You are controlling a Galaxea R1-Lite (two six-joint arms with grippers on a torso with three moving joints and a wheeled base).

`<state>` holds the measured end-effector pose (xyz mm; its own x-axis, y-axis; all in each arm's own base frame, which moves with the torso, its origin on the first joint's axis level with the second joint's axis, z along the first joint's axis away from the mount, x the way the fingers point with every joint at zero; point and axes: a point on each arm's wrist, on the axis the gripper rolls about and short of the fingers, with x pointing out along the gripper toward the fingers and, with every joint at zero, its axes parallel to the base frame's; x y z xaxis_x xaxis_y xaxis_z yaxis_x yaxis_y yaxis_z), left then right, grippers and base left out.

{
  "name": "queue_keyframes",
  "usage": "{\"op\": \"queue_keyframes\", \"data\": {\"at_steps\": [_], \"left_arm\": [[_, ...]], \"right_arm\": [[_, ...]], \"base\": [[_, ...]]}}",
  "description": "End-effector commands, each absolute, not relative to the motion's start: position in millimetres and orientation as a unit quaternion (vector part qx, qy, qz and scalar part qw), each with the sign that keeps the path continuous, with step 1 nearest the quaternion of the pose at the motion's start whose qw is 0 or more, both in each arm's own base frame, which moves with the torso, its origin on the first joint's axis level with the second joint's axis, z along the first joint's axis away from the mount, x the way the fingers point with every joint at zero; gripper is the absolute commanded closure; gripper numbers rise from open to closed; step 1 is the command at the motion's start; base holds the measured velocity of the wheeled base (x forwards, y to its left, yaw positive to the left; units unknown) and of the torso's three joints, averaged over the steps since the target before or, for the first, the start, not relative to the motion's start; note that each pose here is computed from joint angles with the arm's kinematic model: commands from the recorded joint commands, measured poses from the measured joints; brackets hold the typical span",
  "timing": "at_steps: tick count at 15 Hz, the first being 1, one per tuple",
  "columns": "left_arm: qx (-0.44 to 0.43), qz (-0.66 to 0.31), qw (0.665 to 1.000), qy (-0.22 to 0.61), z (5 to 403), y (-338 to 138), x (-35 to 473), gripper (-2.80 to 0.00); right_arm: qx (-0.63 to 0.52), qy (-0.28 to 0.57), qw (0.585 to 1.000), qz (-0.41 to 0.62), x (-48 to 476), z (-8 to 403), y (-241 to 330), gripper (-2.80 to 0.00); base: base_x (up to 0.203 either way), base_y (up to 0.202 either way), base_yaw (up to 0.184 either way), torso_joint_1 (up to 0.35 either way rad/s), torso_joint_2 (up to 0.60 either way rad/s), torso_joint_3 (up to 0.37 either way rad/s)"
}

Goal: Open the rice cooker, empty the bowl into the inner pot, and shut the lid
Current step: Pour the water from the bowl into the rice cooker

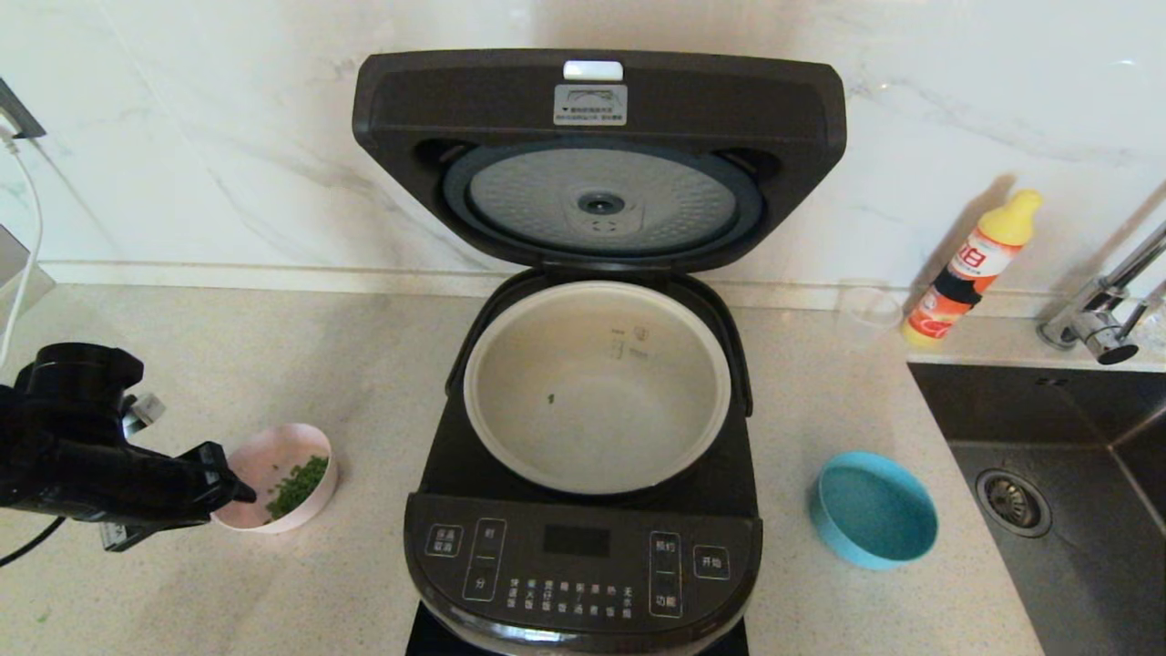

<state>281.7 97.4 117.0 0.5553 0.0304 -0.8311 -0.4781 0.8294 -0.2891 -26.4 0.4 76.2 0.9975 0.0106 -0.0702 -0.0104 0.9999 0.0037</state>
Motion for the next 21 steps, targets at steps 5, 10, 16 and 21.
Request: {"op": "queue_keyframes", "data": {"at_steps": [5, 10, 16, 21], "left_arm": [[-0.258, 0.153, 0.848, 0.436, 115.9, 97.6, 282.1, 0.0], [-0.282, 0.155, 0.872, 0.369, 159.2, 92.2, 270.3, 0.0], [-0.267, 0.09, 0.903, 0.324, 253.7, 51.1, 256.7, 0.0], [-0.235, 0.005, 0.908, 0.345, 308.3, 1.2, 251.0, 0.0]], "right_arm": [[0.002, 0.035, 0.999, 0.005, -26.5, 76.1, 0.4, 0.0], [0.002, 0.035, 0.999, 0.006, -26.5, 76.1, 0.4, 0.0], [0.002, 0.035, 0.999, 0.006, -26.5, 76.1, 0.4, 0.0], [0.002, 0.035, 0.999, 0.005, -26.5, 76.1, 0.4, 0.0]], "base": [[0.0, 0.0, 0.0, 0.0, 0.0, 0.0], [0.0, 0.0, 0.0, 0.0, 0.0, 0.0], [0.0, 0.0, 0.0, 0.0, 0.0, 0.0], [0.0, 0.0, 0.0, 0.0, 0.0, 0.0]]}}
